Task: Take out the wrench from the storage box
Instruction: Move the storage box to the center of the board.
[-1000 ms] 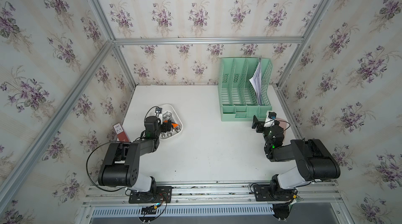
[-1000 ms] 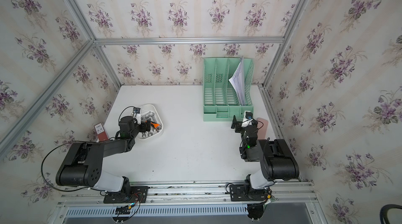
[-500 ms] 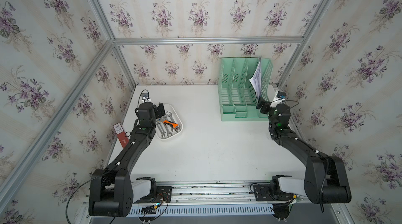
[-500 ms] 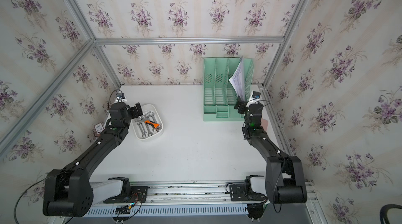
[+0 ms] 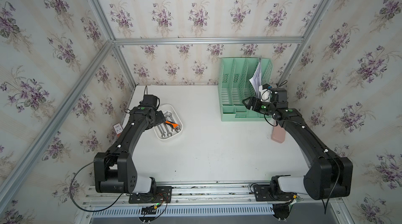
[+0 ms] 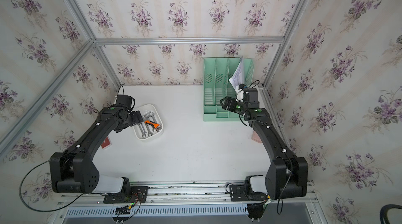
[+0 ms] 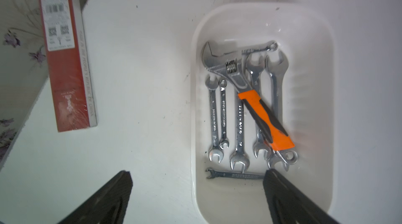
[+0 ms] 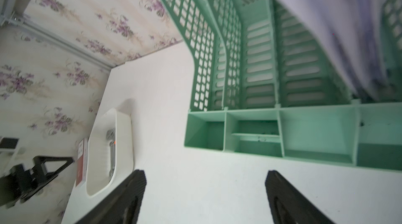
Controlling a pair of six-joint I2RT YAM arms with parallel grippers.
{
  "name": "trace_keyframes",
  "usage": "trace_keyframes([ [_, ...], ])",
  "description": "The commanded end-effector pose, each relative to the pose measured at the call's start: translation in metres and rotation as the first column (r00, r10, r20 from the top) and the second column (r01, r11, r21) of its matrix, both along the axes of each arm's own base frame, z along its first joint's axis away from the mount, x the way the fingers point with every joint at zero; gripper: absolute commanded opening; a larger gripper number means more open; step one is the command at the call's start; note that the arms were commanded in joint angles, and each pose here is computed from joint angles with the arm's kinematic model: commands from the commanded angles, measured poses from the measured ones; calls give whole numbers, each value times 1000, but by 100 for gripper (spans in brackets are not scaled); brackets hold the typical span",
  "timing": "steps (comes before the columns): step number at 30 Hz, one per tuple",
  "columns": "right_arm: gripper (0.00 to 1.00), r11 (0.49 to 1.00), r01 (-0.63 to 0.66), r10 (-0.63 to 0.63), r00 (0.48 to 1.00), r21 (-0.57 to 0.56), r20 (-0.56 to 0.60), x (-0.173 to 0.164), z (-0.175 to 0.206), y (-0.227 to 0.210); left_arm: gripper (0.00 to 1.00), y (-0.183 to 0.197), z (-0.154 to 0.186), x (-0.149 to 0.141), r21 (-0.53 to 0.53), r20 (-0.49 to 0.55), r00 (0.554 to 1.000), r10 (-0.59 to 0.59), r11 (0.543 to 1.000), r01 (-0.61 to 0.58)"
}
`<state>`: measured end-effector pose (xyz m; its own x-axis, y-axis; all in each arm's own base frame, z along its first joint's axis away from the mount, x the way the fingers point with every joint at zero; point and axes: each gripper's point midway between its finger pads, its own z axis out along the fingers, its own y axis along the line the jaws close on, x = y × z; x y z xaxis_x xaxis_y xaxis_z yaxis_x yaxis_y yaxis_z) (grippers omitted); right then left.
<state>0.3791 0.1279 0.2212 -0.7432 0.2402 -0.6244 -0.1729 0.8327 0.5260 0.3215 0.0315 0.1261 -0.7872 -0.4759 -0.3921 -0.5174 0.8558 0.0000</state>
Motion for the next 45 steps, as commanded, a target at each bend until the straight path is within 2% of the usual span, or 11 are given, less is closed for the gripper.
trace_keyframes([
  [1,90,995,-97,98,991,22,-89,-29,-13,27,90,-8,-22,-22,-64,-116,993,-7,998,0],
  [7,88,977,-208,214,969,54,-123,-62,-21,75,70,-14,-44,-19,-97,-177,983,-54,995,37],
  [12,88,968,-243,248,958,57,-141,-75,-27,96,56,-12,-53,-14,-95,-188,981,-49,995,32],
  [13,88,968,-246,252,957,58,-146,-76,-29,98,49,-11,-54,-13,-94,-188,981,-51,995,33],
  [18,87,966,-253,258,953,52,-158,-75,-34,103,42,-8,-62,-5,-90,-178,982,-65,995,50],
  [25,86,969,-244,247,952,39,-181,-75,-41,101,22,-17,-68,-1,-136,-166,980,-105,987,82],
  [31,85,972,-233,237,949,42,-206,-75,-50,101,14,-31,-66,-6,-169,-177,971,-162,977,132],
  [34,84,972,-232,236,947,44,-218,-74,-54,102,14,-46,-66,-10,-178,-185,960,-212,968,179],
  [45,79,976,-216,215,940,25,-266,-73,-69,102,14,-141,-60,-27,-206,-189,887,-422,900,384],
])
